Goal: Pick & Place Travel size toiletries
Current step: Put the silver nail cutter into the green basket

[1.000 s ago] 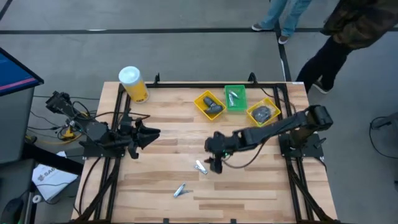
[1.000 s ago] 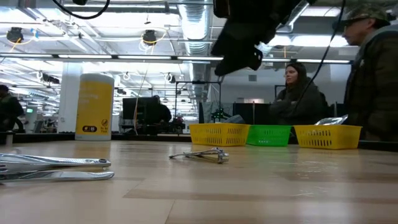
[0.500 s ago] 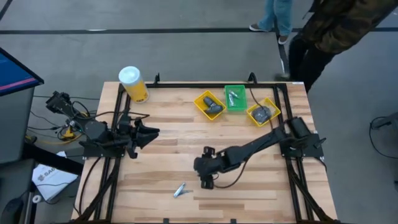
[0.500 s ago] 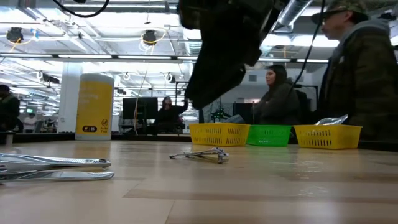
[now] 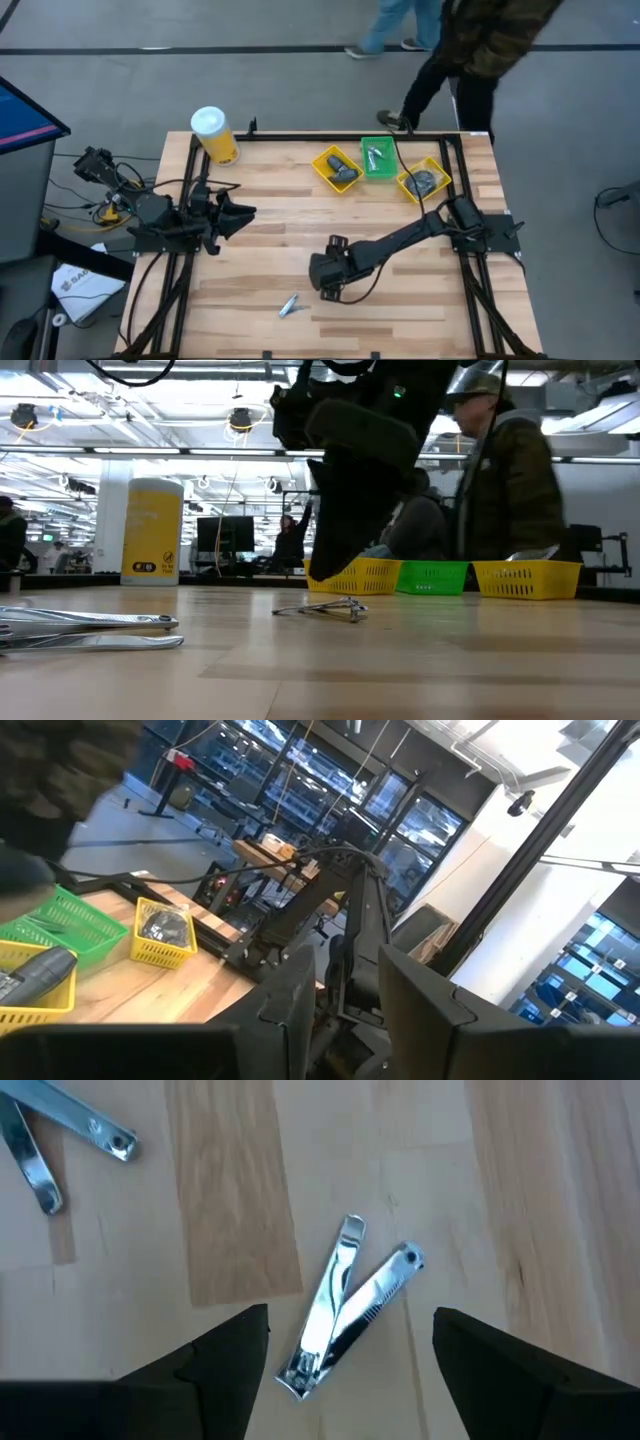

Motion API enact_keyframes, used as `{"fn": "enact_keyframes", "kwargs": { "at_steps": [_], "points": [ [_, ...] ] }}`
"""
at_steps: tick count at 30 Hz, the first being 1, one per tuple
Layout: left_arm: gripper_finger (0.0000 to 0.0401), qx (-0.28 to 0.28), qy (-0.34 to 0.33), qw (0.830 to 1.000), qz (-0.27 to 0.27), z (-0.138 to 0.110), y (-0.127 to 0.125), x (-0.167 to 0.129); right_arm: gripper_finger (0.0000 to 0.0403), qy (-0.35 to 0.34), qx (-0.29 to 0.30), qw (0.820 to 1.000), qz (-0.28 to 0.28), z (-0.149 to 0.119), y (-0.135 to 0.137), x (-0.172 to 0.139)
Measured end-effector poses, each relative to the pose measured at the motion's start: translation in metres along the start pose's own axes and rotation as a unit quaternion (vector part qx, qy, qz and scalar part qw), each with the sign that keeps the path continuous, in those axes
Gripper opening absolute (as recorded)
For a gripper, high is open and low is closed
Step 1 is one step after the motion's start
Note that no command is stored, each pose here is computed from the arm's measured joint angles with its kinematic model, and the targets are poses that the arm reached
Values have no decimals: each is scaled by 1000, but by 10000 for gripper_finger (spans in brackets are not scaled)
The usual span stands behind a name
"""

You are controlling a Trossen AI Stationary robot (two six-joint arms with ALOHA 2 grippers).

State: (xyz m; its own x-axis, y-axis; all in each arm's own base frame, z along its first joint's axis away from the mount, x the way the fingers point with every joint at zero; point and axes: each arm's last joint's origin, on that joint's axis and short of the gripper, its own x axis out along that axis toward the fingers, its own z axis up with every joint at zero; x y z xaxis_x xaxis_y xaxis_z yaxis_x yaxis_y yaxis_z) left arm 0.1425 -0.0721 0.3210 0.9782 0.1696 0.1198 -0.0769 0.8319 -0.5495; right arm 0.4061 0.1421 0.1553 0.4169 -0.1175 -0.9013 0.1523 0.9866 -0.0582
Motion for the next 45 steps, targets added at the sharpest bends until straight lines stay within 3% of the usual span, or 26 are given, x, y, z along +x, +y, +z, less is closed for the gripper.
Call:
{"fn": "enact_keyframes", "kwargs": {
  "at_steps": [6, 10, 17, 21, 31, 45],
  "points": [
    [104, -1, 0, 1000, -1, 0, 0, 0, 270, 3, 40, 999, 6, -2, 1, 7],
    [104, -3, -2, 1000, -2, 1, 0, 0, 270, 28, 46, 998, 10, -9, 5, 24],
    [104, -7, -5, 1000, -3, 1, -1, 0, 262, 33, 62, 997, 9, -10, 6, 28],
    [104, -8, -6, 1000, -4, 2, -1, 0, 217, 34, 66, 997, 7, -10, 4, 28],
    [104, -11, -9, 1000, -4, 2, -1, 0, 44, 51, 68, 996, 8, -12, 2, 27],
    [104, -12, -10, 1000, -5, 2, -1, 0, 40, 61, 68, 996, 25, -13, 3, 24]
  ]
}}
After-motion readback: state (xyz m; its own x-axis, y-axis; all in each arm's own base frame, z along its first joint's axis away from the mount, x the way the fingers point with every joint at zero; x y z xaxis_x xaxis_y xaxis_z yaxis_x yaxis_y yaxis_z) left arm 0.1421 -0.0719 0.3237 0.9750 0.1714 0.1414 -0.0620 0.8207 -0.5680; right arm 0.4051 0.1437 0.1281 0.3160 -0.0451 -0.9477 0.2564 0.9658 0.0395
